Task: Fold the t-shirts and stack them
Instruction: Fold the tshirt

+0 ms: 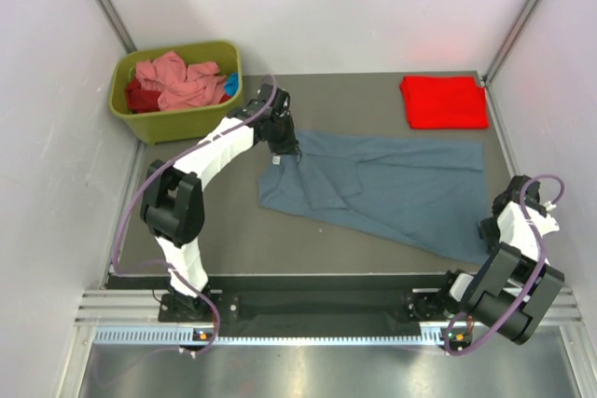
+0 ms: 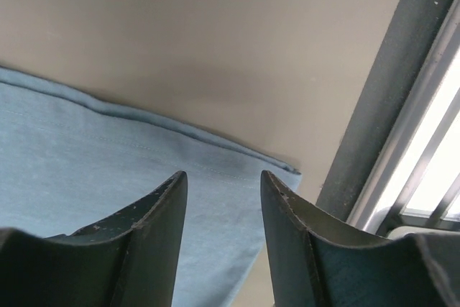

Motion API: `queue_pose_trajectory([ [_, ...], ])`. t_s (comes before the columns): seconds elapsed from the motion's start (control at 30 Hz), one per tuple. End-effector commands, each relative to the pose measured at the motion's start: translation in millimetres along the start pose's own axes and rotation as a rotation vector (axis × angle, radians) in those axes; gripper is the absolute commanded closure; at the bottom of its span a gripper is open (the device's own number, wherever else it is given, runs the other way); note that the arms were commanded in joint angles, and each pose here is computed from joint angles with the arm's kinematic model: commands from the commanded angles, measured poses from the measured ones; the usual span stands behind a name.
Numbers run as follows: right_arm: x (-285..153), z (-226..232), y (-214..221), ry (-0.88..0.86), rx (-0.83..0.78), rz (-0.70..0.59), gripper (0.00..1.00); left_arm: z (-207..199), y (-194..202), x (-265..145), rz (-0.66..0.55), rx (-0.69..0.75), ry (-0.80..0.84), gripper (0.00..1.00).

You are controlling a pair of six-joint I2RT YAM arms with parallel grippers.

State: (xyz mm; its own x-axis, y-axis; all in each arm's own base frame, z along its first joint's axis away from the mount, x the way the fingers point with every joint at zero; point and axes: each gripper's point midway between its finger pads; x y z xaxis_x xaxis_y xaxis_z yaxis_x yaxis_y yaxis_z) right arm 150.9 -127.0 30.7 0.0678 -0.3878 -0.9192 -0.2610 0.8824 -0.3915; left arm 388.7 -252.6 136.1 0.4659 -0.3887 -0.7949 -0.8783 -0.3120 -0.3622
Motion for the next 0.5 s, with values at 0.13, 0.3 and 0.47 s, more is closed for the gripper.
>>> queue_pose_trajectory([
  [0.13,-7,-9,-5,0.019,0.003,-0.024,0.55,-13,-24,10,-0.028,-0.017,0.087,1.00],
  [0.3,-5,-10,2,0.033,-0.003,0.017,0.55,-11,-29,22,-0.011,-0.043,0.092,1.00],
  [0.47,0,-8,4,0.030,-0.010,0.023,0.55,-10,-41,29,-0.024,-0.061,0.092,1.00],
])
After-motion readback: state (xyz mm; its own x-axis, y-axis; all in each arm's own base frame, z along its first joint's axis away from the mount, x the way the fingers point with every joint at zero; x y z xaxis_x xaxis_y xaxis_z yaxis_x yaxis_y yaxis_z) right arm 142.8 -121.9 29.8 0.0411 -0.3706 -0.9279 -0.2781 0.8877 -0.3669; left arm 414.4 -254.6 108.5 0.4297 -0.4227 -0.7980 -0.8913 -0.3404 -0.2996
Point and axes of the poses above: each gripper's point midway between its finger pads, its own x axis out along the fingers, its own z axis along the line the jaws close on, y = z × x, and after that the axes turned 6 degrees about -x, right-handed
